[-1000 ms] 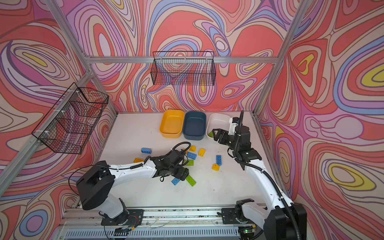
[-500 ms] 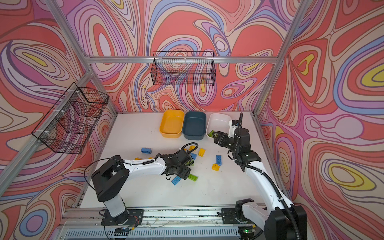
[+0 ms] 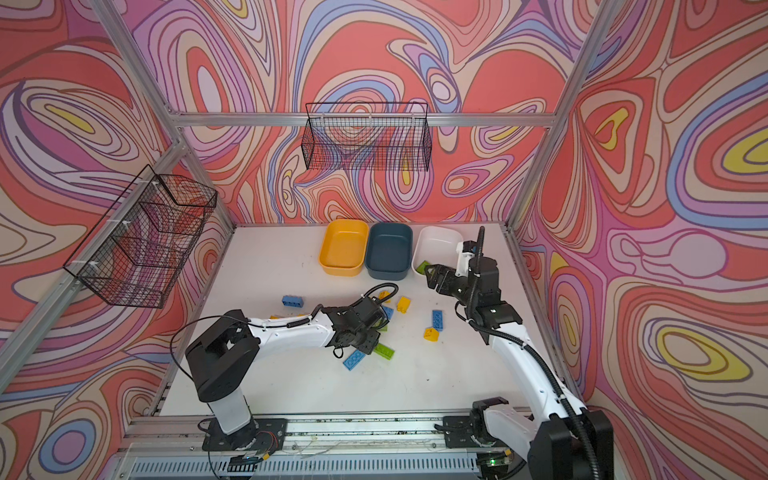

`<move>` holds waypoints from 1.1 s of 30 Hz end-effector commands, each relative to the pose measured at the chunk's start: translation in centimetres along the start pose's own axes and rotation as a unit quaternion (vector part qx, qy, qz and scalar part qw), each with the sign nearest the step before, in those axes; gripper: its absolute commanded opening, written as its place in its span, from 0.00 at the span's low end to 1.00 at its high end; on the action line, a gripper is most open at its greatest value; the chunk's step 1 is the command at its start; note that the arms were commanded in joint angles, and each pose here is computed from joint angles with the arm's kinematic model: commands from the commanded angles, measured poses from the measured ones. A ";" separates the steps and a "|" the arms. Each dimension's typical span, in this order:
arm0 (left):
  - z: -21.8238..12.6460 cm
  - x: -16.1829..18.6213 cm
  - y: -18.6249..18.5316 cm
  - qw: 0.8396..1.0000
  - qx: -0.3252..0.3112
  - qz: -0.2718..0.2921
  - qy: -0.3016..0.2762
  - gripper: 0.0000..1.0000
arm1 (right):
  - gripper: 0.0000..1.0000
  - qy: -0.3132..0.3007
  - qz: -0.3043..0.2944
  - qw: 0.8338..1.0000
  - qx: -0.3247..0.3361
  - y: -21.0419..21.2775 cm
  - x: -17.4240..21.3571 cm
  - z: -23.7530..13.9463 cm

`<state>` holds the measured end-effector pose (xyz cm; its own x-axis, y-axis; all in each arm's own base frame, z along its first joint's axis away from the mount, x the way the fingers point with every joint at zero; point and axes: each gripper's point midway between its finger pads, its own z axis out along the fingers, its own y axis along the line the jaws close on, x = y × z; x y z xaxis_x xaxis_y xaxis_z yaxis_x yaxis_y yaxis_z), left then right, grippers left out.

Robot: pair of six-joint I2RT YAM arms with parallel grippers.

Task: Sort the legos into containers by color
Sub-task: 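Grasp another lime-green brick with the left gripper while the right arm draws back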

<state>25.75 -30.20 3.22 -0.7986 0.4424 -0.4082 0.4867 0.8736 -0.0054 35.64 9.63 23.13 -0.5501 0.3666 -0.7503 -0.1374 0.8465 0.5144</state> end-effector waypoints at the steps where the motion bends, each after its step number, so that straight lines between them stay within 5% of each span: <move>1: -0.9 -0.4 0.4 1.000 -0.016 0.000 -0.003 0.54 | 0.85 0.002 -0.006 1.000 -0.003 0.0 0.2 -0.3; 10: -1.2 -1.0 -0.1 1.000 -0.004 -0.004 -0.010 0.77 | 0.85 0.006 -0.002 1.000 -0.008 0.1 0.5 -0.1; 22: -0.6 -0.6 0.9 0.999 -0.028 -0.030 -0.017 0.73 | 0.85 0.011 -0.001 1.000 -0.005 -0.2 1.1 -0.2; 33: -0.4 0.0 1.7 0.998 -0.043 -0.041 -0.019 0.81 | 0.86 0.014 0.000 1.000 -0.009 -0.1 1.2 -0.1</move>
<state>26.36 -29.02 3.53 -0.8162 0.3784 -0.4366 0.4094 0.9120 0.0250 35.26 9.92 22.31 -0.5710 0.3614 -0.7371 -0.1429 0.8404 0.5228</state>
